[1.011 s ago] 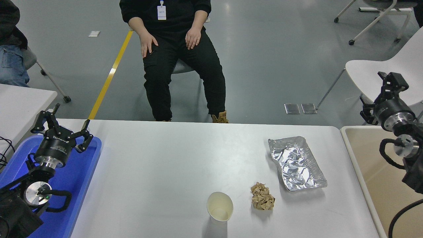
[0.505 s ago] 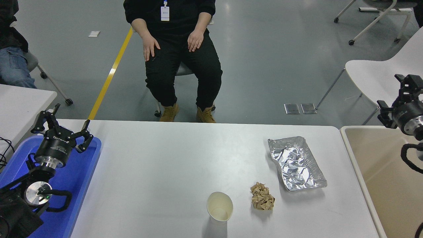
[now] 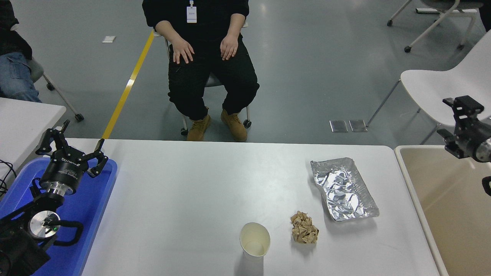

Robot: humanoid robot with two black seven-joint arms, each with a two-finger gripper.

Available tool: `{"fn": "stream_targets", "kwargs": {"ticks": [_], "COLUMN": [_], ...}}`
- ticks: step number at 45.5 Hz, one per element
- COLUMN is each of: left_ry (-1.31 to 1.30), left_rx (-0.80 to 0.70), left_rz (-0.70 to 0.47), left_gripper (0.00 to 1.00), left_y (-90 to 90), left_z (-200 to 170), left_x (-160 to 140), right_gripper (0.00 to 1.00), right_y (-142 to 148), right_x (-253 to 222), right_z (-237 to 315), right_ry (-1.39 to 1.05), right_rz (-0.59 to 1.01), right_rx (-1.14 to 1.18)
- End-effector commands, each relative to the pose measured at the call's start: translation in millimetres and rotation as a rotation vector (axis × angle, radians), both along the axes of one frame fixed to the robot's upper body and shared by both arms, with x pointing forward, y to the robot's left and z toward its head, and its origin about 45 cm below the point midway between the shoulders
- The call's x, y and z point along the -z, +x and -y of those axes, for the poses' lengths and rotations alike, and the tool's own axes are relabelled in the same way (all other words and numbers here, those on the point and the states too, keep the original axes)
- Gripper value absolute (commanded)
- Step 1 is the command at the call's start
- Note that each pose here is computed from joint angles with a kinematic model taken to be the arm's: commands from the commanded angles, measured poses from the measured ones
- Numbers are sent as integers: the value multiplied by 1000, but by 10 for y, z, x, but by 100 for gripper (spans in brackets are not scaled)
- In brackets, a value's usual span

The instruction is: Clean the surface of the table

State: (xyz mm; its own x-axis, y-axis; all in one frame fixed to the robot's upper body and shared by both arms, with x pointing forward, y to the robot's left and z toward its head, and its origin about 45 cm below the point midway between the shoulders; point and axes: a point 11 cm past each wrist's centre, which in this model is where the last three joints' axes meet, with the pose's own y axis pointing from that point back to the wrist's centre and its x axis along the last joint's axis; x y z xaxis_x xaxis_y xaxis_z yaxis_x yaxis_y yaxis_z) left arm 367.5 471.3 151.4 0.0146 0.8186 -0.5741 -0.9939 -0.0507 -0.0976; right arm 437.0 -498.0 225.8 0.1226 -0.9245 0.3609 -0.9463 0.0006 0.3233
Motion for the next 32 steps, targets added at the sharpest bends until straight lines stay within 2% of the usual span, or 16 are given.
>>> {"fn": "stream_targets", "kwargs": {"ticks": [1,13,20,27,32], "left_ry": [-1,-1,-1,-1,1], "left_rx": [0,1,0,0,0], "left_rz": [0,-1,0,0,-1], "left_gripper": [100,100,100,100,100], "left_y": [1,1,1,1,0], "left_z": [3,4,3,3,-3], "left_x": [1,3,1,1,-1], "right_gripper": [100,100,100,100,100], "right_y": [109,116,30,-188,-257], "right_x": [-290,-851,-904,-886,-858], "right_z": [-250,-795,-1356,-1934,-2130], "right_ry": [-130,-185,-255,-358,-473], "right_rz": [-73,-16,0,3,-1], "right_rx": [-210,-508,-737,-992,-1102]}}
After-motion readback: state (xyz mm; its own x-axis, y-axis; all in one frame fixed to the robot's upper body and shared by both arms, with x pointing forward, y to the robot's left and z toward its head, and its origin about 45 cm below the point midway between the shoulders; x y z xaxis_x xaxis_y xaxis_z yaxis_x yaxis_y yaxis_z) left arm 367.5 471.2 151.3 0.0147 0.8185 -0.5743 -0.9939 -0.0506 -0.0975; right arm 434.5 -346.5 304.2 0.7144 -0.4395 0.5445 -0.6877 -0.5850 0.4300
